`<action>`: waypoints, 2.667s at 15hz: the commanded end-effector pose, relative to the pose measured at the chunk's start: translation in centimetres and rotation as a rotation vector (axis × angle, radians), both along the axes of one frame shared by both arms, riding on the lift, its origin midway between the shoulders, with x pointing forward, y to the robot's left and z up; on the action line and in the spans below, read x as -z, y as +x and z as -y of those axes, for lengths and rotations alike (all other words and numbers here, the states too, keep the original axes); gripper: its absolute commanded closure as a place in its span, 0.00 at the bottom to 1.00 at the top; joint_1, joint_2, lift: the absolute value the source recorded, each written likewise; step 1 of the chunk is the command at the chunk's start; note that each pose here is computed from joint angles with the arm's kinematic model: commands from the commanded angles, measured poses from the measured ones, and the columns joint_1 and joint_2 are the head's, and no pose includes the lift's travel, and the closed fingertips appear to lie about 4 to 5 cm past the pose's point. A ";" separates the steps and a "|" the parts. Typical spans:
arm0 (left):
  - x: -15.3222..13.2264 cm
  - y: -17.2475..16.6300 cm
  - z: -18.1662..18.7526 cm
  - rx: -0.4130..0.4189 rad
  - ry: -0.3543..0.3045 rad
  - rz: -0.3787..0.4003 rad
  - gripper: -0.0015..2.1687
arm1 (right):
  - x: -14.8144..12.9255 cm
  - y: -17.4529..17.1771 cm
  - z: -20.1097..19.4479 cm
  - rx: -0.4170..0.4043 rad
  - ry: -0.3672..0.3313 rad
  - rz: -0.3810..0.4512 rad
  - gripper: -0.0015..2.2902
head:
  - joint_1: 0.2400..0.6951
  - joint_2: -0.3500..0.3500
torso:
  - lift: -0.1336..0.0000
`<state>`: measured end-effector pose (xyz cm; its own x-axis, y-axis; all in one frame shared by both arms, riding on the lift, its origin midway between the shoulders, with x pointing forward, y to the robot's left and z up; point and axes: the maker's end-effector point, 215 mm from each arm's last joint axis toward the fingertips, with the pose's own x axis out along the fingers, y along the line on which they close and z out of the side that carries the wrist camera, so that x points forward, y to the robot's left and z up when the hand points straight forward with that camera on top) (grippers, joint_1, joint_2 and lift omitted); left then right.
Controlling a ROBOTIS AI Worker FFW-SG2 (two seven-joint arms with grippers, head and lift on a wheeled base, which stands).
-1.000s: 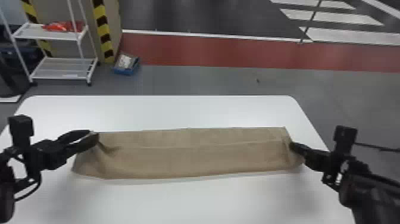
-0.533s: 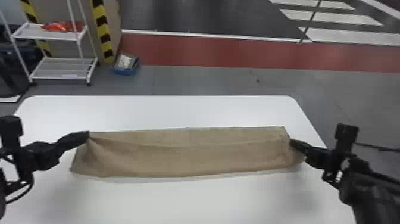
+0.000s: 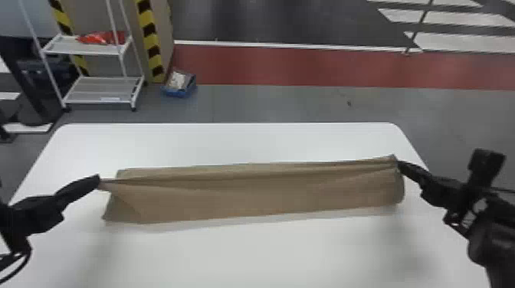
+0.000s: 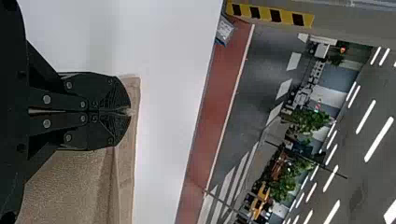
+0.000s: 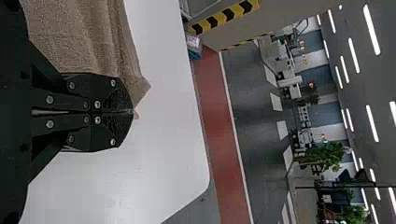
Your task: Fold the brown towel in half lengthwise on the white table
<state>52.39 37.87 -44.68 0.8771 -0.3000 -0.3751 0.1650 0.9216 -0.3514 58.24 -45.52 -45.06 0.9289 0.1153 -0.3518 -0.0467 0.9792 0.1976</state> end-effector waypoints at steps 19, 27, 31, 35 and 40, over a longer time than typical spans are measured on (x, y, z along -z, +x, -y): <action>0.9 10.0 3.7 -0.054 0.410 0.015 0.00 | 2.9 4.2 -3.4 -0.010 -0.203 -0.030 0.34 | 1.00 0.40 | 0.58; -1.1 8.3 -0.3 -0.163 0.399 0.092 0.02 | -1.7 3.3 -2.6 0.023 -0.261 0.103 0.02 | 1.00 0.42 | 0.58; -5.1 4.6 1.1 -0.193 0.232 0.197 0.02 | -4.2 1.9 -5.5 -0.080 -0.245 0.189 0.03 | 1.00 0.45 | 0.58; -8.7 -0.1 5.8 -0.168 0.135 0.277 0.02 | -6.7 -2.4 -9.3 -0.107 -0.212 0.250 0.03 | 1.00 0.45 | 0.58; -10.5 -4.2 10.9 -0.149 0.114 0.339 0.02 | -9.3 -9.7 -18.4 -0.158 -0.108 0.235 0.03 | 1.00 0.45 | 0.58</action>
<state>49.12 28.26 -34.58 0.9858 -0.1294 -0.1075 0.1066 0.9749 -0.1956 50.69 -30.31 -36.35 0.9700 0.1979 -0.1413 -0.1938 0.9801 0.0421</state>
